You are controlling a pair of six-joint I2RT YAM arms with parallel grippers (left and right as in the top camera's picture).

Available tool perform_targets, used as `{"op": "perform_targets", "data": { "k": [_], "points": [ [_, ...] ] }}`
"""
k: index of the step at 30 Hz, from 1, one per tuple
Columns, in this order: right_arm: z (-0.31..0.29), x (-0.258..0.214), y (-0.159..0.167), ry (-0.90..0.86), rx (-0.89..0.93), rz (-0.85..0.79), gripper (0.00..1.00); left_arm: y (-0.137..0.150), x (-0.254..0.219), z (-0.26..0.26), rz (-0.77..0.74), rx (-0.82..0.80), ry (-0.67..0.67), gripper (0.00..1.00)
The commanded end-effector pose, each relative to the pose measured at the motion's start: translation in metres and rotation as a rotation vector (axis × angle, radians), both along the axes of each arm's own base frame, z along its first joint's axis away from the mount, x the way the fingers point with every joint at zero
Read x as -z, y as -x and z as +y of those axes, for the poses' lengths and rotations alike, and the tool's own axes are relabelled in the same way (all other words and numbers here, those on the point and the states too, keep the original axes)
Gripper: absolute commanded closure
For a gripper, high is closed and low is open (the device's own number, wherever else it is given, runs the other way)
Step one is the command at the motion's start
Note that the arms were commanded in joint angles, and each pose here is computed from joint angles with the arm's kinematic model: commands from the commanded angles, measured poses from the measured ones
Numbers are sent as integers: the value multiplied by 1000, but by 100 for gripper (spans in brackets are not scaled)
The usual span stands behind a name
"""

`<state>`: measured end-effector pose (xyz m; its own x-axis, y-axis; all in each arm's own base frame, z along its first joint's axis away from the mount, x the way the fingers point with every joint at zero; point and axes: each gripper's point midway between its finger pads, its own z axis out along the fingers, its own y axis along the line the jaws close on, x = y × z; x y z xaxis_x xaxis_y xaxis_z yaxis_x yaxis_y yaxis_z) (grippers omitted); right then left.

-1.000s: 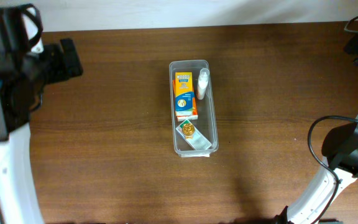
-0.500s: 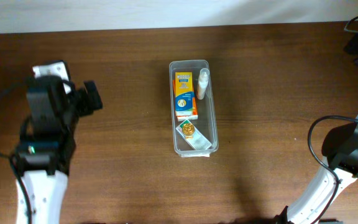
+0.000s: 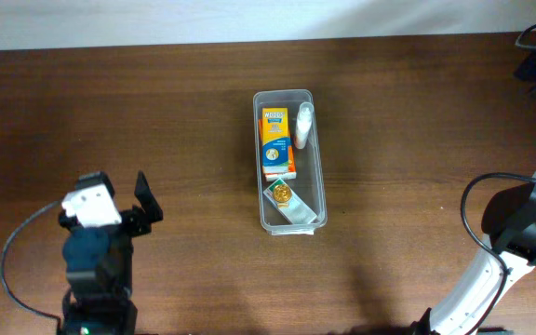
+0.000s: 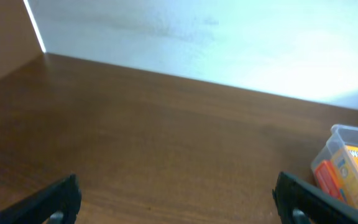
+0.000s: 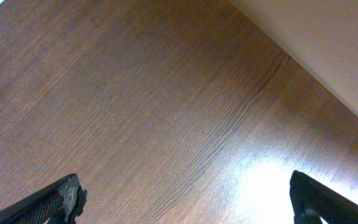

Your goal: Pack container

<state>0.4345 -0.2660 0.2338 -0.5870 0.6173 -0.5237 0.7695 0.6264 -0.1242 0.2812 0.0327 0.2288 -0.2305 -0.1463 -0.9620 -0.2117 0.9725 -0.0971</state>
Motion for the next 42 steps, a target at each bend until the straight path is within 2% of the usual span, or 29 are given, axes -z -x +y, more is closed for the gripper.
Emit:
{"op": "perform_targets", "data": {
  "k": [1, 16, 28, 33, 42],
  "points": [
    [-4, 5, 2, 7, 9, 19, 2, 12, 8, 2, -57, -10, -15, 1],
    [-4, 5, 2, 7, 9, 19, 2, 42, 40, 6, -207, -35, -21, 0],
    [-4, 5, 2, 7, 9, 20, 2, 40, 65, 4, -199, -24, -27, 1],
    [-4, 5, 2, 7, 9, 19, 2, 37, 68, -6, -187, 44, -68, 0],
    [-4, 5, 2, 7, 9, 20, 2, 36, 69, -13, -187, 110, -53, 1]
  ]
}}
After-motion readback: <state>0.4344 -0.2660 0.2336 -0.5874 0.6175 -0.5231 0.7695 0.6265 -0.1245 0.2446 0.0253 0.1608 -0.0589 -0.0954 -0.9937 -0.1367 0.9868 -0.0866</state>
